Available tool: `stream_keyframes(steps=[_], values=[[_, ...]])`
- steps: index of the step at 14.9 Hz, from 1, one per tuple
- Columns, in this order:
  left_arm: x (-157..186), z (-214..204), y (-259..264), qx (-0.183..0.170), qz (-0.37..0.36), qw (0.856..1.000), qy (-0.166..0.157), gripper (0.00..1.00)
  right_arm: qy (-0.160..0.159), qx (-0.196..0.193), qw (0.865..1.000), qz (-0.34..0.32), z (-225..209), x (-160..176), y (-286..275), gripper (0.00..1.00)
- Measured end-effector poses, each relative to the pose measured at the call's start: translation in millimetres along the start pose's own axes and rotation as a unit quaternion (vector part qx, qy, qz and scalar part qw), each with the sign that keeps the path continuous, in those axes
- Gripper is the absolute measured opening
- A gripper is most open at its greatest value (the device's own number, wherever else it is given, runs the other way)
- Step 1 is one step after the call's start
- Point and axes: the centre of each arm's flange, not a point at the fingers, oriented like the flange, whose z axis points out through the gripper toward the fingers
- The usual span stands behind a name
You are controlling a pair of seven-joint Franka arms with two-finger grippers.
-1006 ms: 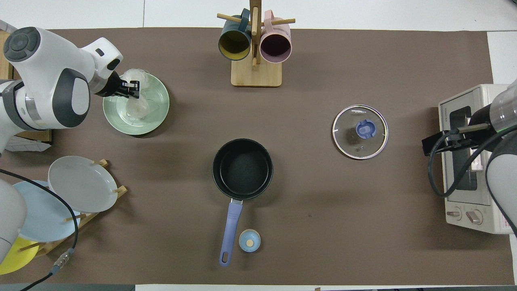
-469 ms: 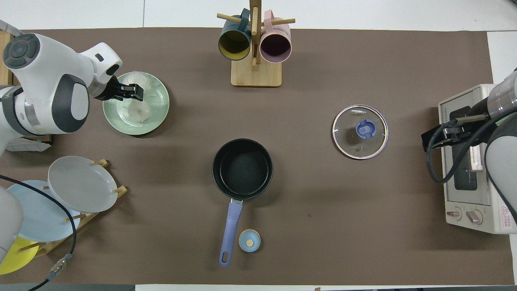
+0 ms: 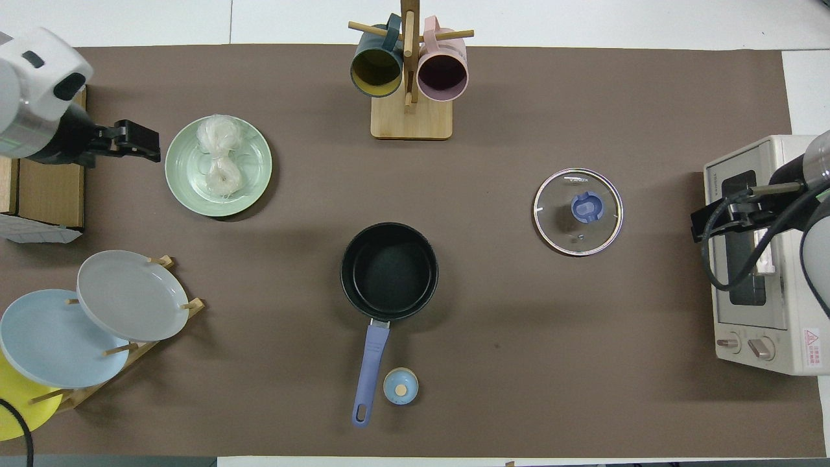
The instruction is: Transfer vermicelli from pot to plate
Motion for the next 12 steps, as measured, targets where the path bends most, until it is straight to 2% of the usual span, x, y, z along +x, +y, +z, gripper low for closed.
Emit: stream_keyframes(steps=[3, 8, 12], values=[[-38.6, -45.4, -3.0, 0.006, -0.001, 1.000, -0.012, 1.00, 0.001, 0.000, 1.000, 0.001, -0.9, -0.1, 0.9, 1.00], [-63.0, -26.9, -4.4, 0.012, -0.002, 0.999, -0.047, 1.00, 0.008, 0.000, 1.000, 0.002, -7.5, -1.3, 2.0, 1.00], [-62.6, -32.8, -2.2, 0.006, -0.002, 0.999, -0.042, 1.00, 0.010, 0.001, 1.000, 0.005, -9.0, -2.6, 5.4, 1.00]])
